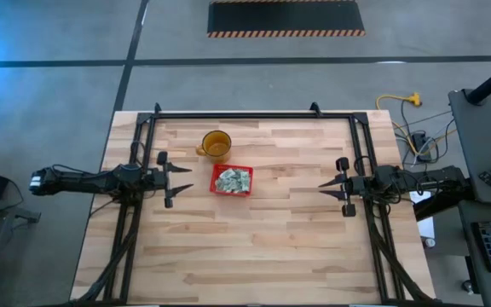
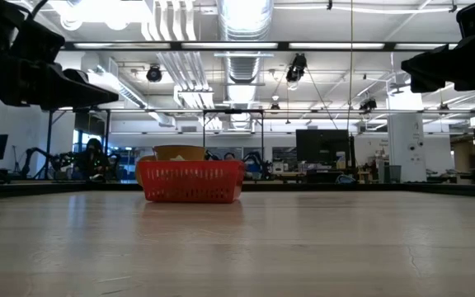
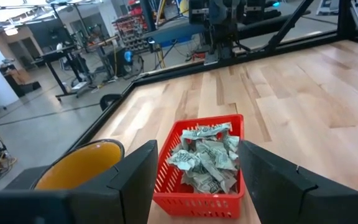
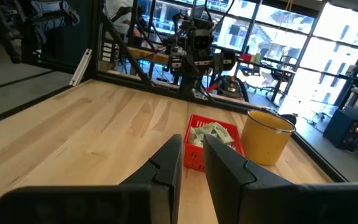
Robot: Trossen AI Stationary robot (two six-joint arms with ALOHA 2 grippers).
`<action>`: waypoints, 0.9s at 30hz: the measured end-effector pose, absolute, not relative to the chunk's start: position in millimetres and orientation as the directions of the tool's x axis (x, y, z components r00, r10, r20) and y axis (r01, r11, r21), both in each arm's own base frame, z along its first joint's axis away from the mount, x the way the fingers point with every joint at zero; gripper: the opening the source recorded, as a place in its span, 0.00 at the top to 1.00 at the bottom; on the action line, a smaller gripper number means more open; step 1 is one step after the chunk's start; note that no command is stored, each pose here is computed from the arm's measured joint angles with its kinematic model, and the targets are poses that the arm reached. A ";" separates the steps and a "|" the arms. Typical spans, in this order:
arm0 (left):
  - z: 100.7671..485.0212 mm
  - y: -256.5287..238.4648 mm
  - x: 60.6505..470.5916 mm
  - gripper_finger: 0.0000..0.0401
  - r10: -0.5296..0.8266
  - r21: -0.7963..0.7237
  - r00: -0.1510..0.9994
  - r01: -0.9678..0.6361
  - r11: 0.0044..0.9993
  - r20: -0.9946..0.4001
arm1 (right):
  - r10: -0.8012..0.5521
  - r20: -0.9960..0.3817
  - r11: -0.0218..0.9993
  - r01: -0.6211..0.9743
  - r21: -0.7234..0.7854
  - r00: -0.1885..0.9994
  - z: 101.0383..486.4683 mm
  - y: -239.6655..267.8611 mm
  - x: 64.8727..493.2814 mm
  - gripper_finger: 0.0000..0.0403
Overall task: Pick and place Stevia / Truvia into bins
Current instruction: Return to Home Position
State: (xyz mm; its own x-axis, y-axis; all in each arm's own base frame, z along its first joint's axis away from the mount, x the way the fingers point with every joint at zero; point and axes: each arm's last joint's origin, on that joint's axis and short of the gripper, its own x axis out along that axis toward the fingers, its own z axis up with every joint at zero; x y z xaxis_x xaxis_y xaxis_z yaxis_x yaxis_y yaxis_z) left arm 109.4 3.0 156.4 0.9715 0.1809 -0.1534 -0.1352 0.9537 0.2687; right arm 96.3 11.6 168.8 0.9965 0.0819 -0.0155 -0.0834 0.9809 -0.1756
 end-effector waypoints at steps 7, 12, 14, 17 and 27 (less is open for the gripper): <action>155.2 2.9 110.2 0.48 0.178 0.270 0.970 -0.129 0.954 -0.167 | 0.082 -0.015 0.981 -0.083 -0.176 0.997 168.8 11.5 96.3 0.86; 154.5 2.9 110.6 0.48 0.178 0.272 0.969 -0.127 0.954 -0.174 | 0.082 -0.015 0.981 -0.083 -0.176 0.997 168.8 11.6 96.3 0.86; 154.5 2.9 110.6 0.48 0.178 0.272 0.969 -0.127 0.954 -0.174 | 0.082 -0.015 0.981 -0.083 -0.176 0.997 168.8 11.5 96.3 0.86; 154.6 2.9 110.6 0.48 0.178 0.271 0.969 -0.127 0.954 -0.173 | 0.082 -0.015 0.981 -0.083 -0.176 0.997 168.8 11.5 96.3 0.86; 154.7 2.9 110.7 0.48 0.178 0.272 0.969 -0.126 0.954 -0.173 | 0.082 -0.015 0.981 -0.083 -0.176 0.997 168.8 11.5 96.3 0.86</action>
State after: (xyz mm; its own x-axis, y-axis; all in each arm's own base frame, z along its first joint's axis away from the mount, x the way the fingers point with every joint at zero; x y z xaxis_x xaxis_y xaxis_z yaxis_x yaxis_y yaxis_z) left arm 110.7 2.9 154.7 0.9687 0.1778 -0.1735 -0.1265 0.9541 0.2716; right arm 96.3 11.5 168.8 0.9966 0.0816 -0.0150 -0.0830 0.9810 -0.1755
